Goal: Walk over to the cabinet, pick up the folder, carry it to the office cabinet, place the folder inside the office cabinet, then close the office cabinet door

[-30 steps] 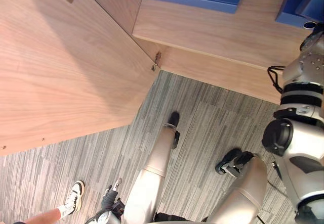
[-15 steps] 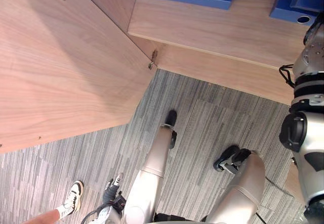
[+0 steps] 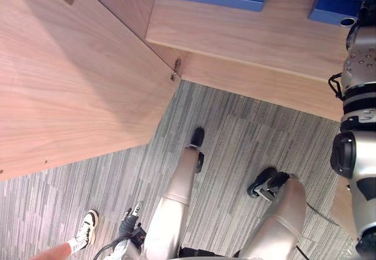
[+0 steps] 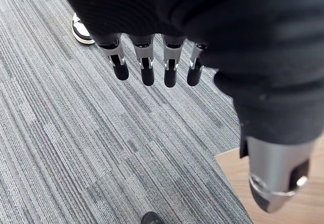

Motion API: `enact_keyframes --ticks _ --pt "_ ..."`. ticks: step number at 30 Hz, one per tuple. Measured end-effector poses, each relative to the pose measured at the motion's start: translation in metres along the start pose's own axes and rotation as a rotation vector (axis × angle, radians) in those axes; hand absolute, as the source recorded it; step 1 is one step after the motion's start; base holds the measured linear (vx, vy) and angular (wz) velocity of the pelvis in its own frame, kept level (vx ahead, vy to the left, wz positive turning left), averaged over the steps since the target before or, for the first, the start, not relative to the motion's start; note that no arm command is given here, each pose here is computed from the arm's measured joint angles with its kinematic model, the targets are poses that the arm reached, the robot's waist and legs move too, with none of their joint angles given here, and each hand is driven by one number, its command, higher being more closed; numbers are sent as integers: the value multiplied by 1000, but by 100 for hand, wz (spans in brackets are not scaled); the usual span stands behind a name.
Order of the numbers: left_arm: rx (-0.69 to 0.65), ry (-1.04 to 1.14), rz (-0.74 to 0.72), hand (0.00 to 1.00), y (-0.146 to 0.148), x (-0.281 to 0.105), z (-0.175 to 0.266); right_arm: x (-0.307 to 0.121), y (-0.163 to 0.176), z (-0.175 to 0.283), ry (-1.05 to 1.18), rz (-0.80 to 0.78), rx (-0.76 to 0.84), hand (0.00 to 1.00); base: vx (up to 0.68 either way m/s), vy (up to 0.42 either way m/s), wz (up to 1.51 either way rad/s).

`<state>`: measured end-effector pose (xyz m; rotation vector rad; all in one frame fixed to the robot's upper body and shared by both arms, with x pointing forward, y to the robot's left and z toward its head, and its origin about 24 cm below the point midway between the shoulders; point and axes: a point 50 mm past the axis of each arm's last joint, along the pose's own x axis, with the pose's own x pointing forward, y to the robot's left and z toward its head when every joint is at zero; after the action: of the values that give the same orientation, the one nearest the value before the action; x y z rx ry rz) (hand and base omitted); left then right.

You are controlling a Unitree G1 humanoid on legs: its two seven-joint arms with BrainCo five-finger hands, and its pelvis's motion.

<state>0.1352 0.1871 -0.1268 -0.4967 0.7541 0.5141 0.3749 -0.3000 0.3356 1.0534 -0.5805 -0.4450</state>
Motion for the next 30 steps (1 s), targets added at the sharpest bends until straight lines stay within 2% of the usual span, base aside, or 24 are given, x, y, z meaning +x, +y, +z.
enact_keyframes --ticks 9,17,30 --pt "25 -1 -2 0 5 -3 1 0 -3 -11 38 27 -134 0 148 6 -3" --pt "4 -85 -112 0 -14 -9 18 0 -5 -14 47 24 -154 0 129 20 -6" --pt "-5 -86 -132 0 -16 -9 18 3 -9 -18 83 -25 -233 0 129 43 -10"
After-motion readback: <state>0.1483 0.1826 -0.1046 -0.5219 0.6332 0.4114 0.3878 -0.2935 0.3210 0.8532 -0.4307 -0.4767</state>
